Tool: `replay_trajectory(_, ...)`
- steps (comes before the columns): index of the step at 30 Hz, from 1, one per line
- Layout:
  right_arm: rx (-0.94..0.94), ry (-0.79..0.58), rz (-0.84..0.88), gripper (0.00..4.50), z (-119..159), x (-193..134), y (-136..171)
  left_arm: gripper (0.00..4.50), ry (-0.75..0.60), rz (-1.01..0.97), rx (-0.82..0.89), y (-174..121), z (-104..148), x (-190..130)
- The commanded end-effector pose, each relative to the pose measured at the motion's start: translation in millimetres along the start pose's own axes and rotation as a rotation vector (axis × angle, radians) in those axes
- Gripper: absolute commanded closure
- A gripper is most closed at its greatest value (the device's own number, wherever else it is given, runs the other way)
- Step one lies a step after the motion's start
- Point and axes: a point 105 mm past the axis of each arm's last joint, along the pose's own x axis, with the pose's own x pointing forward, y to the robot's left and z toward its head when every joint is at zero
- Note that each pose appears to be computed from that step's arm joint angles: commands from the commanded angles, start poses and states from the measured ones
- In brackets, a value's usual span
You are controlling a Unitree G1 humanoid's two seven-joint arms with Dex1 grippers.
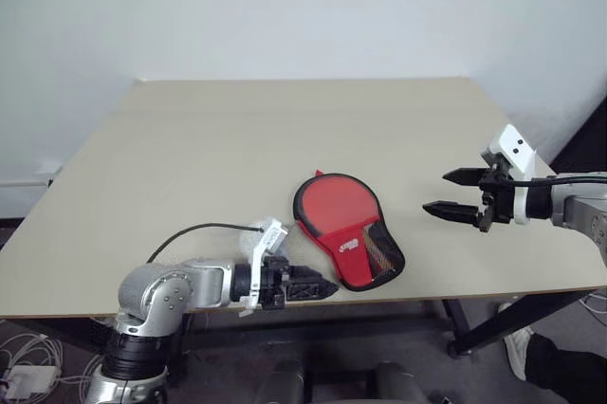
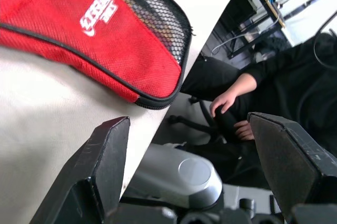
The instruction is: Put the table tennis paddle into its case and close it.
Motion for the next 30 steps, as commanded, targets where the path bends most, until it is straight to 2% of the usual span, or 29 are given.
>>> replay_trajectory(1, -0.031, -0.053, -0.023, 0.00, 14.9, -7.0, 1.1, 0.72, -0.008, -0.016, -0.008, -2.7, 7.7, 6.2)
replay_trajectory(15, -0.010, -0.072, -0.028, 0.00, 16.3, -6.2, 8.9, 0.72, 0.015, 0.005, -0.102, 2.9, 4.2, 32.0)
replay_trajectory(22, 0.000, -0.084, -0.034, 0.00, 16.4, -4.4, 11.1, 0.72, 0.037, 0.049, -0.112, 8.5, 6.2, 34.5)
replay_trajectory(30, 0.006, -0.089, -0.039, 0.00, 16.4, -4.2, 12.0, 0.72, 0.102, 0.072, -0.108, 11.5, 1.0, 22.0)
